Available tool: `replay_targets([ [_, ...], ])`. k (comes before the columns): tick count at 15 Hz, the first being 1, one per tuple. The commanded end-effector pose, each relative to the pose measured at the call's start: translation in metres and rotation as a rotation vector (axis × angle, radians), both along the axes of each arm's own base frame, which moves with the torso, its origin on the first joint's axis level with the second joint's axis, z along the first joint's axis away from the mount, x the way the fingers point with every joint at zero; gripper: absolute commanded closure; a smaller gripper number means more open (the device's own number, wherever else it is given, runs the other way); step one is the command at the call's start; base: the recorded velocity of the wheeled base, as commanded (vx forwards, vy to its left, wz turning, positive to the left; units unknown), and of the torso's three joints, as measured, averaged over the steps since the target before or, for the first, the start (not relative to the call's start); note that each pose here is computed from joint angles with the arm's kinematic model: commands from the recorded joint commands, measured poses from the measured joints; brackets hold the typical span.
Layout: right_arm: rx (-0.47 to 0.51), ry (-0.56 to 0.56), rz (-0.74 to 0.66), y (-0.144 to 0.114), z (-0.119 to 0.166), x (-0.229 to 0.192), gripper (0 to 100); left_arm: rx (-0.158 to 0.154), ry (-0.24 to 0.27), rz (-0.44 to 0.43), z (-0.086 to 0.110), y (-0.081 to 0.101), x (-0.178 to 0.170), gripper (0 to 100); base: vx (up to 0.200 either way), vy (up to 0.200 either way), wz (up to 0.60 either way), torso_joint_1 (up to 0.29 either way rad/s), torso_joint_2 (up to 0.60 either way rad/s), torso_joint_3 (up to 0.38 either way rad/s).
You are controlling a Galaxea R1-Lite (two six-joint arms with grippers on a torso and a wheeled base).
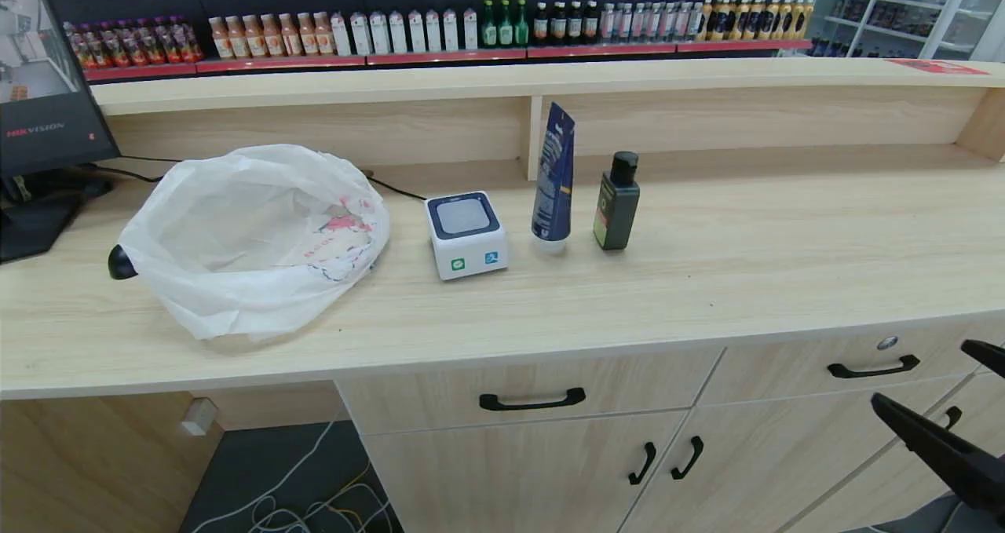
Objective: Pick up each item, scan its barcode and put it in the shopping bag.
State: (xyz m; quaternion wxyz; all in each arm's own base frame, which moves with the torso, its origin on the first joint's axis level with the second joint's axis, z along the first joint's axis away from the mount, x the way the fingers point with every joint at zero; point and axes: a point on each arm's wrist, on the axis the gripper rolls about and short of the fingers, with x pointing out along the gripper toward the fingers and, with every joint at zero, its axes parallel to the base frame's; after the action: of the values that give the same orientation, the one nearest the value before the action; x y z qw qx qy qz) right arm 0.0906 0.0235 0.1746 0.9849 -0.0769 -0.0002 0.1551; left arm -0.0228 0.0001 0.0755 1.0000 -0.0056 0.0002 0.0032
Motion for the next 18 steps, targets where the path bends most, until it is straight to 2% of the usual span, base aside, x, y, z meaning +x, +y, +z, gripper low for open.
replay_targets([
  [1, 0.018, 0.104, 0.035, 0.015, -0.015, 0.041, 0, 0.001, 0.000, 0.001, 0.000, 0.000, 0.000, 0, 0.000, 0.000, 0.00, 0.000, 0.00, 0.000],
  [5, 0.064, -0.022, 0.103, 0.042, -0.009, 0.091, 0, -0.001, 0.000, 0.001, 0.000, 0.000, 0.000, 0, 0.000, 0.000, 0.00, 0.000, 0.00, 0.000],
  [6, 0.077, -0.061, 0.146, 0.056, -0.007, 0.099, 0, -0.001, 0.000, 0.001, 0.000, 0.000, 0.000, 0, 0.000, 0.000, 0.00, 0.000, 0.00, 0.000],
  [9, 0.093, -0.075, 0.153, 0.076, -0.003, 0.125, 0, 0.001, 0.000, 0.001, 0.000, 0.000, 0.000, 0, 0.000, 0.000, 0.00, 0.000, 0.00, 0.000],
  [15, 0.110, -0.140, 0.204, 0.106, 0.012, 0.145, 0, -0.001, 0.000, 0.001, 0.000, 0.000, 0.000, 0, 0.000, 0.000, 0.00, 0.000, 0.00, 0.000],
  [18, 0.117, -0.153, 0.164, 0.112, 0.015, 0.144, 0, 0.001, 0.000, 0.001, 0.000, 0.000, 0.000, 0, 0.000, 0.000, 0.00, 0.000, 0.00, 0.000],
])
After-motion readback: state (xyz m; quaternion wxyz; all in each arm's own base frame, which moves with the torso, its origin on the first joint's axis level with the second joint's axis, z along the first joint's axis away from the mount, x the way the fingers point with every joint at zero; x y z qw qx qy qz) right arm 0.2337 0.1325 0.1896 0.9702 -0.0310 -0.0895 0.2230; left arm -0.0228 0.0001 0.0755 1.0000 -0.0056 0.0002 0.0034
